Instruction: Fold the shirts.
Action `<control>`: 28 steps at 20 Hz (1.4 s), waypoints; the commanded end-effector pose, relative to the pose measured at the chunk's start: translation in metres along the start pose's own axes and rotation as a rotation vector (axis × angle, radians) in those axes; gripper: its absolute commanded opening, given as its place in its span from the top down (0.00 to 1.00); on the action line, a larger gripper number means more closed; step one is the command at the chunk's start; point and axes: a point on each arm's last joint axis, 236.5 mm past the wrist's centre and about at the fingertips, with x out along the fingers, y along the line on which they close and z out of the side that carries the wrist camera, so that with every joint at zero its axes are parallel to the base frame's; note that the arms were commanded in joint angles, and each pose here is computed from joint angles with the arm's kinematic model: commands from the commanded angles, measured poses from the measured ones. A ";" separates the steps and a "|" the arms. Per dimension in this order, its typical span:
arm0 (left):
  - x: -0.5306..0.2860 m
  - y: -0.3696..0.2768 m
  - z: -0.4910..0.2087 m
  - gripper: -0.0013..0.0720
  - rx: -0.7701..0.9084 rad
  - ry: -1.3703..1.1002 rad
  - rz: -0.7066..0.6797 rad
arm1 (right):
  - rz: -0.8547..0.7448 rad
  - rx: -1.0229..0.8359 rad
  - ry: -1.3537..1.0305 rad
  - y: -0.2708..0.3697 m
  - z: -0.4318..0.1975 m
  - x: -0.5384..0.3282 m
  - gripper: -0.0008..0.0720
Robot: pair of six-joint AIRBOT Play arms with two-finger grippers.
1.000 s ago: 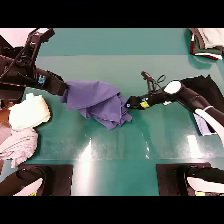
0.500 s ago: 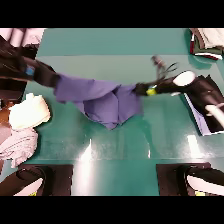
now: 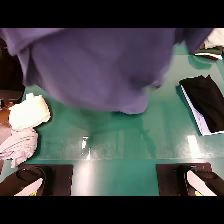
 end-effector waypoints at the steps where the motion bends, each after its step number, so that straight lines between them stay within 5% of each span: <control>1: -0.048 -0.019 0.041 0.95 -0.010 -0.172 -0.069 | -0.074 -0.162 -0.224 0.037 0.076 -0.086 0.97; 8: -0.106 -0.047 0.062 0.95 -0.019 -0.308 -0.173 | -0.284 -0.328 -0.309 0.045 0.121 -0.149 0.97; 12: -0.039 -0.035 0.011 0.95 -0.037 -0.111 -0.134 | -0.202 -0.237 -0.223 0.019 0.108 -0.111 0.97; 15: 0.057 -0.032 -0.091 0.95 -0.067 0.215 -0.128 | -0.120 -0.080 -0.007 -0.029 0.047 -0.037 0.97; 20: 0.193 -0.029 -0.268 0.95 -0.093 0.625 -0.104 | -0.204 0.000 0.519 -0.108 -0.138 0.100 0.97; 28: 0.274 0.050 -0.378 0.94 -0.350 0.749 0.043 | -0.223 0.083 0.642 -0.146 -0.270 0.213 0.96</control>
